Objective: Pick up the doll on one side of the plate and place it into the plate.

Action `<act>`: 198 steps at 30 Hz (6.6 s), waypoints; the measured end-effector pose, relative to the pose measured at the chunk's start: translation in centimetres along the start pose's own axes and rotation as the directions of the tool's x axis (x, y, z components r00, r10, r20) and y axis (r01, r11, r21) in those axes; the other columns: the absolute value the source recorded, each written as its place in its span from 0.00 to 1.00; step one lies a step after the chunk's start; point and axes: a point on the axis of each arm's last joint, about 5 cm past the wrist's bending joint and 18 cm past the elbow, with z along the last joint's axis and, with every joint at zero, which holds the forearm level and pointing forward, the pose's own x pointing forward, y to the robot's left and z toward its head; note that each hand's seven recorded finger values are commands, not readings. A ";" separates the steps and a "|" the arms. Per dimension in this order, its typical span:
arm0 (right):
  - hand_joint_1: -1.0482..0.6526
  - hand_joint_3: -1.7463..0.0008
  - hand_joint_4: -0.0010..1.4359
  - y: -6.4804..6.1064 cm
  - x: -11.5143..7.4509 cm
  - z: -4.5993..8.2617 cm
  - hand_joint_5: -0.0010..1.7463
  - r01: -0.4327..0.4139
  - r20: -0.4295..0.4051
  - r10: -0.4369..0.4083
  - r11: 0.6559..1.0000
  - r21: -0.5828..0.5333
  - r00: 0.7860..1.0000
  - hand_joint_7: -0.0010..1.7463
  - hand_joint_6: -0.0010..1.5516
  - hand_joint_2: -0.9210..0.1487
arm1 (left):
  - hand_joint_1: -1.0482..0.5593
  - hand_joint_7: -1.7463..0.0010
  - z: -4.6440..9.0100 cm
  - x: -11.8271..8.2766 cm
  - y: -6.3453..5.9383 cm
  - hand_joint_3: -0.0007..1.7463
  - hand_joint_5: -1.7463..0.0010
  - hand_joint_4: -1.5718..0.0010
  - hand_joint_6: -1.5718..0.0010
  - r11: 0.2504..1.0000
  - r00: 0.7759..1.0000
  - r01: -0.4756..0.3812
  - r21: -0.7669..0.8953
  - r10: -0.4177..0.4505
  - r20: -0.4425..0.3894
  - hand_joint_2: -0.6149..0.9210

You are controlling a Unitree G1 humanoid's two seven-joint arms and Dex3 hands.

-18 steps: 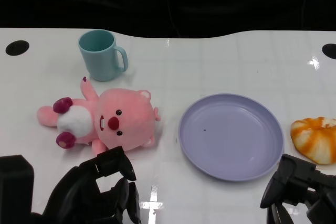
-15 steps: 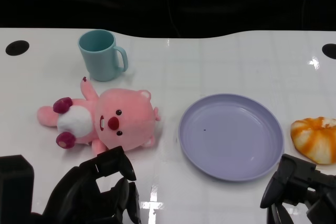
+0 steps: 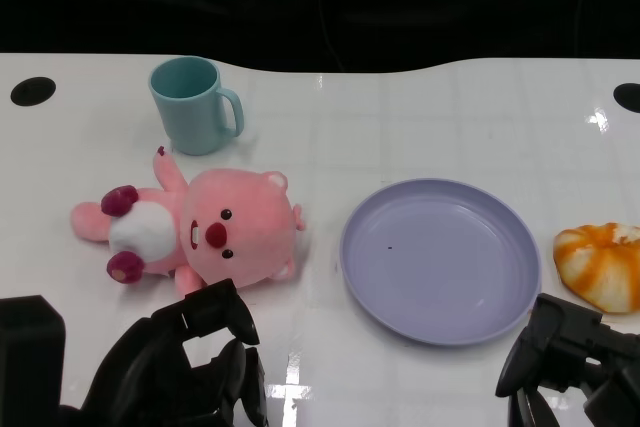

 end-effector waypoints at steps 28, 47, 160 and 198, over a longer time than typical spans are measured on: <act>0.54 0.15 0.50 0.1 0.3 0.0 1.00 -0.009 0.010 0.009 1.000 0.003 1.000 0.91 0.38 0.49 | 0.45 0.71 1.1 -0.1 0.1 0.29 0.36 0.60 0.52 1.000 0.996 0.001 -0.030 0.001 0.084 0.88; 0.54 0.13 0.50 0.1 0.6 -0.2 1.00 -0.014 0.009 0.014 1.000 0.008 1.000 0.91 0.38 0.50 | 0.21 0.96 6.5 -0.6 1.7 0.03 0.55 0.91 0.73 0.856 0.965 -0.087 0.509 -0.054 0.255 1.00; 0.51 0.18 0.50 -0.1 -0.1 0.6 1.00 0.005 0.017 -0.005 1.000 -0.006 1.000 0.88 0.39 0.46 | 0.55 0.00 2.0 11.9 6.0 0.61 0.00 0.43 0.56 -0.074 0.941 -0.242 0.968 0.226 0.252 0.75; 0.49 0.19 0.49 0.3 0.1 0.2 1.00 -0.008 -0.002 0.008 1.000 0.007 1.000 0.89 0.39 0.47 | 0.55 0.00 6.1 16.0 -4.6 0.73 0.00 0.39 0.52 0.131 0.958 -0.264 0.956 -0.078 0.275 0.67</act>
